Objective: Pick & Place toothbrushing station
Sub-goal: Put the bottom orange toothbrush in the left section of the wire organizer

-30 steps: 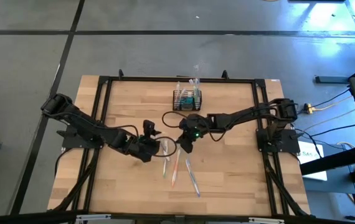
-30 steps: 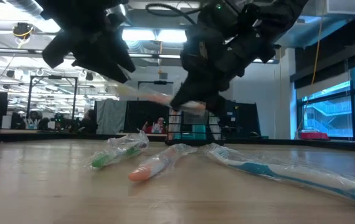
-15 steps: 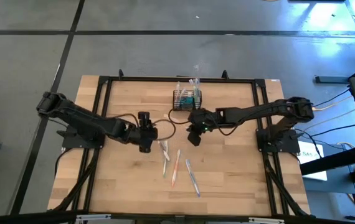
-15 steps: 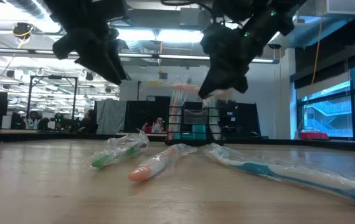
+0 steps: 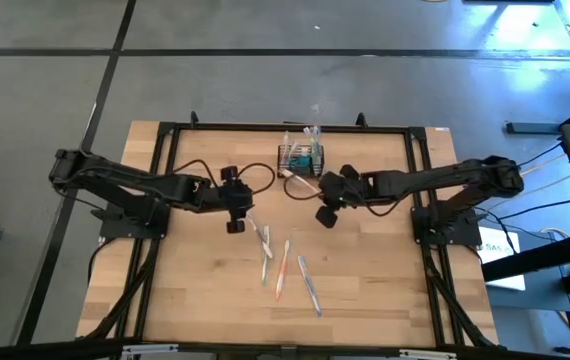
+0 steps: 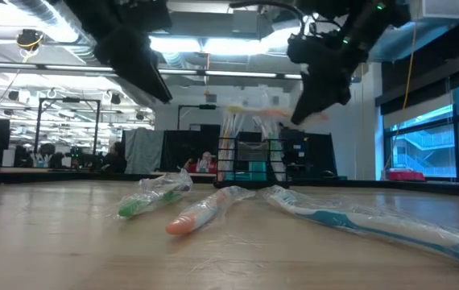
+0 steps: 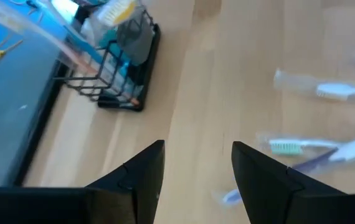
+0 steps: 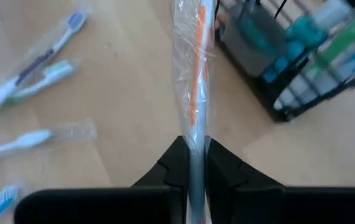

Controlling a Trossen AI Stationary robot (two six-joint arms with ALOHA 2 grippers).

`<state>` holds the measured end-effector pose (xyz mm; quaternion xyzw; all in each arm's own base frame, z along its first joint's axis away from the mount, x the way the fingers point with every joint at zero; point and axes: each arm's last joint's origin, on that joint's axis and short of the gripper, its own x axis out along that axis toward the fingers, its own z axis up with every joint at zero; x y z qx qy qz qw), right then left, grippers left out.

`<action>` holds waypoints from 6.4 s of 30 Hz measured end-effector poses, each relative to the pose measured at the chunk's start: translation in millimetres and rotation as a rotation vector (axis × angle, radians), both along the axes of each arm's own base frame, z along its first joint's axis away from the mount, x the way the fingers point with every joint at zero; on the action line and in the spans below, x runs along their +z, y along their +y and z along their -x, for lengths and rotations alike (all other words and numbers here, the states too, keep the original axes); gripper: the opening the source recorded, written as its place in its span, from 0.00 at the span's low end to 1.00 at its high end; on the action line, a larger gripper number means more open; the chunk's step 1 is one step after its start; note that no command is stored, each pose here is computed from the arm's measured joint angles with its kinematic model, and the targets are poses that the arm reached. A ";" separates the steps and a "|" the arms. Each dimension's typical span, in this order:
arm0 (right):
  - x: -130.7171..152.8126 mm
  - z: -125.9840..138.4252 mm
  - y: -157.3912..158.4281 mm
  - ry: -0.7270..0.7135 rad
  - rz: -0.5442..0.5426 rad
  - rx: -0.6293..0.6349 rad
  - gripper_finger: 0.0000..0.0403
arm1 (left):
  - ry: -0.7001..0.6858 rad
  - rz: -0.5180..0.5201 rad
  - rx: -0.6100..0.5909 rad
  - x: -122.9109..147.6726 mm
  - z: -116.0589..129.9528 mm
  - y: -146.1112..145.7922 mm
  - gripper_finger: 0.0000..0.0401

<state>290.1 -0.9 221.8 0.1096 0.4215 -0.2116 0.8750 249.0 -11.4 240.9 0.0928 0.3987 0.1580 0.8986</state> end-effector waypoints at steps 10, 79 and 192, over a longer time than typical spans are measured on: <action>-26.5 21.2 13.5 -0.174 -0.049 0.000 0.08 | -0.209 0.072 -0.033 -33.9 -1.9 14.3 0.45; -29.3 -25.1 11.0 -0.907 0.147 0.404 0.08 | -0.901 0.277 -0.185 16.5 -15.6 44.8 0.45; 45.3 32.3 3.6 -0.640 0.073 0.284 0.54 | -0.783 0.151 0.208 27.4 -9.1 222.3 0.04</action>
